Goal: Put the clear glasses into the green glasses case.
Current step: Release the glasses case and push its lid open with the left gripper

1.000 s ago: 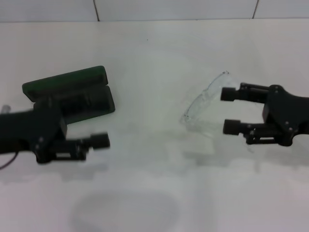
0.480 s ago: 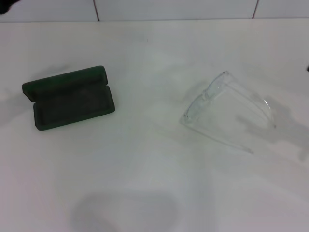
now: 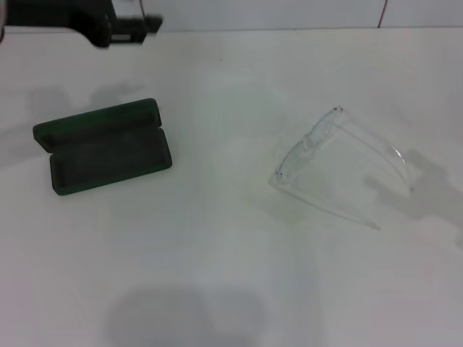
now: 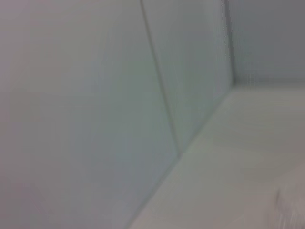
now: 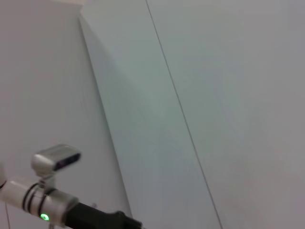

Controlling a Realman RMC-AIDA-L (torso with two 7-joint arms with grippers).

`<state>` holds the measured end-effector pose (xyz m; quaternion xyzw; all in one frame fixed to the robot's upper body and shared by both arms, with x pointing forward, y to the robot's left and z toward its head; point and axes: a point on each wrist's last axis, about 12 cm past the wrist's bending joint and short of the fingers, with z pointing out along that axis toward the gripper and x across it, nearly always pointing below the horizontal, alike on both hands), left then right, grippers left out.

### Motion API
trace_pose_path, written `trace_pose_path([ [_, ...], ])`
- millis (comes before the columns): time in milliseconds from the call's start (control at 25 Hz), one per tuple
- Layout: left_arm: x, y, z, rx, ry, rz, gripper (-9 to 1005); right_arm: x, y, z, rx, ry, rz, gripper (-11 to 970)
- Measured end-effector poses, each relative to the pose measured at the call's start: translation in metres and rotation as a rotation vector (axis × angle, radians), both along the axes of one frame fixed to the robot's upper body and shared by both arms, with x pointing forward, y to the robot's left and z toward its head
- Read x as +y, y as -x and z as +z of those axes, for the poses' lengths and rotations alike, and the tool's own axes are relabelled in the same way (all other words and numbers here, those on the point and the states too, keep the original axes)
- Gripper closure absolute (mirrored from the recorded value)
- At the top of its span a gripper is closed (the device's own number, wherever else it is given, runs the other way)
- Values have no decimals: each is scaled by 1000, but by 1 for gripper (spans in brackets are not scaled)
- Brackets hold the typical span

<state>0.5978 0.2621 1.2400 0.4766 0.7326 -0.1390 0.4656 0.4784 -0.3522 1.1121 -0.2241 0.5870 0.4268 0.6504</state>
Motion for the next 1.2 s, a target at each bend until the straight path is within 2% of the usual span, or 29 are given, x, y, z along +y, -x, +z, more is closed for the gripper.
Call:
trace_pose_path([
  [40,-4,-4,0,16,-56,17,412,0,0,0,-2,-1,2,160],
  [80,-4,-4,0,16,-56,17,413,1,-1,1,-4,-1,5,160],
  [120,-7,-9,-2,54,-143,56,413,1,-1,1,-7,-3,9,160],
  [280,-4,-14,-7,100,-246,113,416,2,-2,2,-11,-1,10,160],
  [480,-5,-15,-12,134,-283,129,420,2,-4,3,-19,4,9,160],
  [520,-8,-15,-24,184,-322,115,421,2,-4,3,-21,5,10,160],
  [760,-14,-18,-48,286,-350,90,450,5,-8,5,-35,9,14,160],
  [1200,-10,-23,-60,310,-417,122,504,6,-5,0,-23,-4,9,160],
])
